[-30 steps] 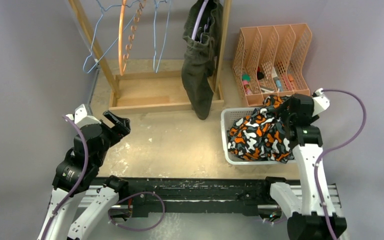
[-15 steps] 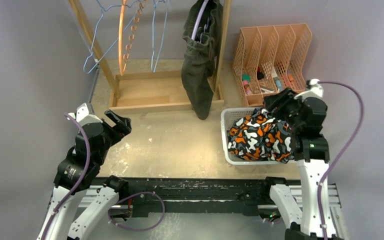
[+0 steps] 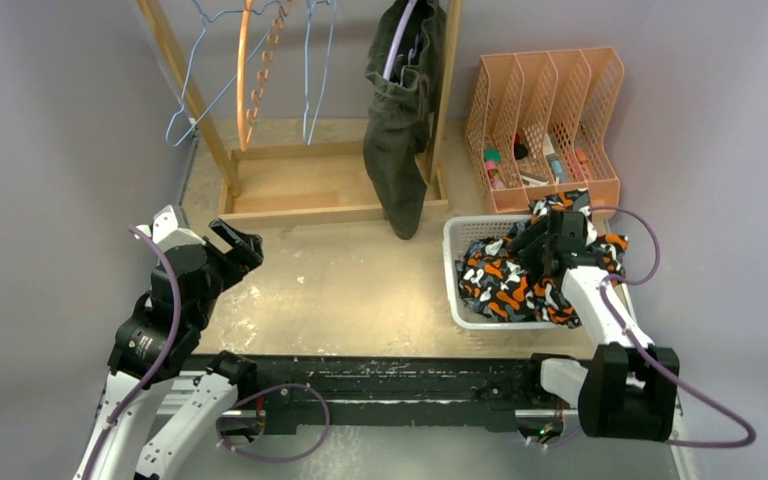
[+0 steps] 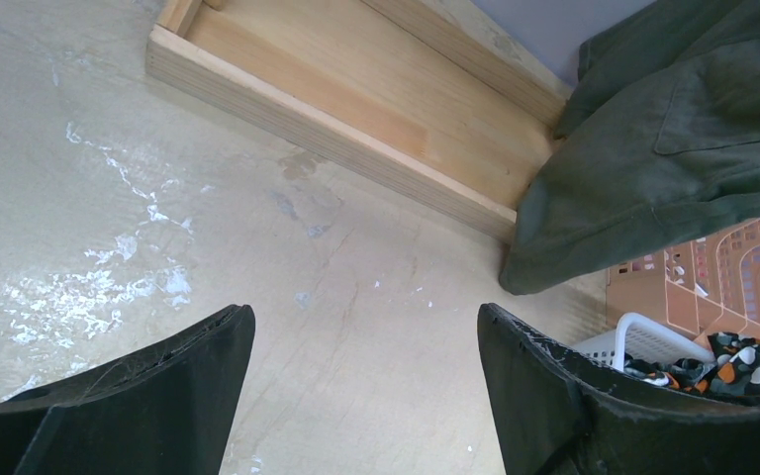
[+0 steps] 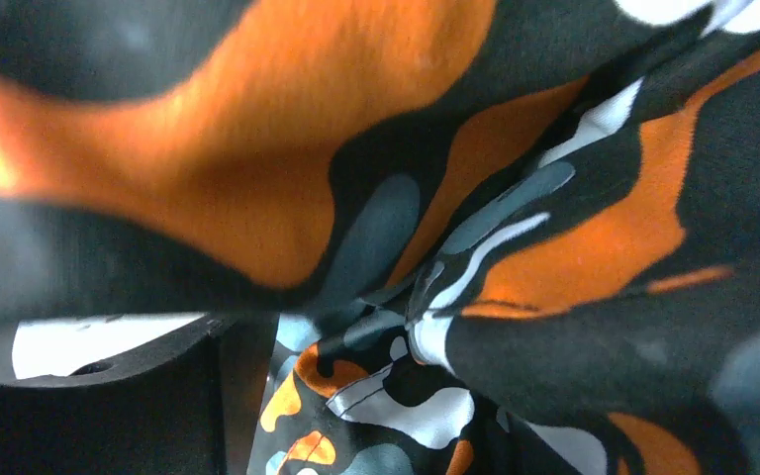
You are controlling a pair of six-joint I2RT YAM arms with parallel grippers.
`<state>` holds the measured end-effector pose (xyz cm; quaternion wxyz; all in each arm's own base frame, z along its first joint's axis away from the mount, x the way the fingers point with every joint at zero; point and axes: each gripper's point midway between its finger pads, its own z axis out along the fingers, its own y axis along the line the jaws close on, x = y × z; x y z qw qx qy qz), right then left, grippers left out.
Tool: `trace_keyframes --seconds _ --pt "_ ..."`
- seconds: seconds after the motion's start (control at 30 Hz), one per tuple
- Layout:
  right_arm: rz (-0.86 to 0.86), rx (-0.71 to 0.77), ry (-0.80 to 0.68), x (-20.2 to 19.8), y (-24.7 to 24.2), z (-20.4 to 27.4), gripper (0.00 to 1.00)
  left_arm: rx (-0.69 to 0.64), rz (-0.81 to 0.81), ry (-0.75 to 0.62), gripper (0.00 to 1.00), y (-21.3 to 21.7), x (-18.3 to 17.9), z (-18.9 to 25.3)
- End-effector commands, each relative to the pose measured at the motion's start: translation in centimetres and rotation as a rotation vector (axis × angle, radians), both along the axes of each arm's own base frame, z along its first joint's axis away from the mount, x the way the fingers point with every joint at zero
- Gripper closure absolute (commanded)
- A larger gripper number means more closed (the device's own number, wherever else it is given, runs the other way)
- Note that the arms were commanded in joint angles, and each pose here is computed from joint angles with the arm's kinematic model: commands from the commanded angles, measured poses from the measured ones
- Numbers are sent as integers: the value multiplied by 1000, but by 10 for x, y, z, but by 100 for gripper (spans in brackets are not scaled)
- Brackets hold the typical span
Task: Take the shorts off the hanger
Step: Place the shorts in the basket.
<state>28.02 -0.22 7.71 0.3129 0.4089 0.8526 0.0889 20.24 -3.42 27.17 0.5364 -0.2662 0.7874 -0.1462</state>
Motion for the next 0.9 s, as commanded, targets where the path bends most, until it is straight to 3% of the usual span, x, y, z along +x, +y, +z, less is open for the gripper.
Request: trace_keyframes --seconds 0.0,0.1,0.17,0.33,0.4,0.5,0.63,0.87 --pt "-220 -106 144 -18 -37 -38 21 -2 2 -35 18 2 1 11" --pt "-154 -113 177 -11 -34 -37 21 -3 -3 -35 18 1 0 11" --pt "-102 -148 183 0 -35 -10 23 -1 0 -31 18 2 -2 12" --pt "-43 -253 -108 16 -42 116 21 -2 24 -31 18 7 -5 8" --pt "-102 -322 -214 6 -55 158 19 -13 21 -35 18 5 -3 6" --pt "-255 -379 -260 -19 -76 188 17 -27 -2 -35 18 -2 2 6" --pt "-379 -428 -167 -34 -95 171 15 -16 -17 -13 18 -5 5 6" --pt "-244 -154 35 -21 -44 38 14 -12 -16 -27 18 -3 1 10"
